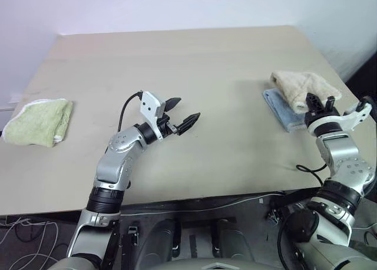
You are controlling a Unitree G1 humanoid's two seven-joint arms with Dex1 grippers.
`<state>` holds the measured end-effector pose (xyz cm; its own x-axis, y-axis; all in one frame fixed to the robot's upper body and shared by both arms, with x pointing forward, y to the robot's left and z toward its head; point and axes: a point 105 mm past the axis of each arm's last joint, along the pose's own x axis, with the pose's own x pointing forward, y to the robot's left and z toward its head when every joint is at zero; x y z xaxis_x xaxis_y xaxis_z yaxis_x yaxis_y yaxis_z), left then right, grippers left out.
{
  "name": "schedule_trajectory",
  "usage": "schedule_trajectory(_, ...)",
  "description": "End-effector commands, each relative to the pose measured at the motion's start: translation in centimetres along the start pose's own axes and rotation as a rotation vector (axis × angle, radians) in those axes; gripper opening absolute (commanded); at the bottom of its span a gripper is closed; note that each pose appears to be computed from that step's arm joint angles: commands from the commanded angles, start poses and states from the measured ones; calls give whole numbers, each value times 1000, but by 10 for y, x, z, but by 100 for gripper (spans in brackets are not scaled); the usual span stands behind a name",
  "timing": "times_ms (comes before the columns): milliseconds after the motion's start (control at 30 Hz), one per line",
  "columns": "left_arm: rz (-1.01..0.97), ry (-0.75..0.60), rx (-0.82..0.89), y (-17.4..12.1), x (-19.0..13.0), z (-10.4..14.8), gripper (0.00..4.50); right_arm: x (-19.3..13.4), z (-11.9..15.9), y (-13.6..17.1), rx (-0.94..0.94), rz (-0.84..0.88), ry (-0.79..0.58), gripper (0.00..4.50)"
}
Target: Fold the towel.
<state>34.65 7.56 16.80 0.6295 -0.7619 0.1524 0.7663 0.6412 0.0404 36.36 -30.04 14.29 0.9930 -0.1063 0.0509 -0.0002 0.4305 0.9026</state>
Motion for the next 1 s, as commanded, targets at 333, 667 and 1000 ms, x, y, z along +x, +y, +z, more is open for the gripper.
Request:
schedule_trajectory(333,1,-28,50,0,-2,12,450,-1,15,-30,-10,-151,-124,30)
schedule_trajectory(667,-1,-35,57,1,0,13,450,-4,19,-17,-26,-89,-117,364)
schedule_trajectory(1000,-5,-47,55,3,3,13,450,-47,51,-17,-29,-34,-86,446)
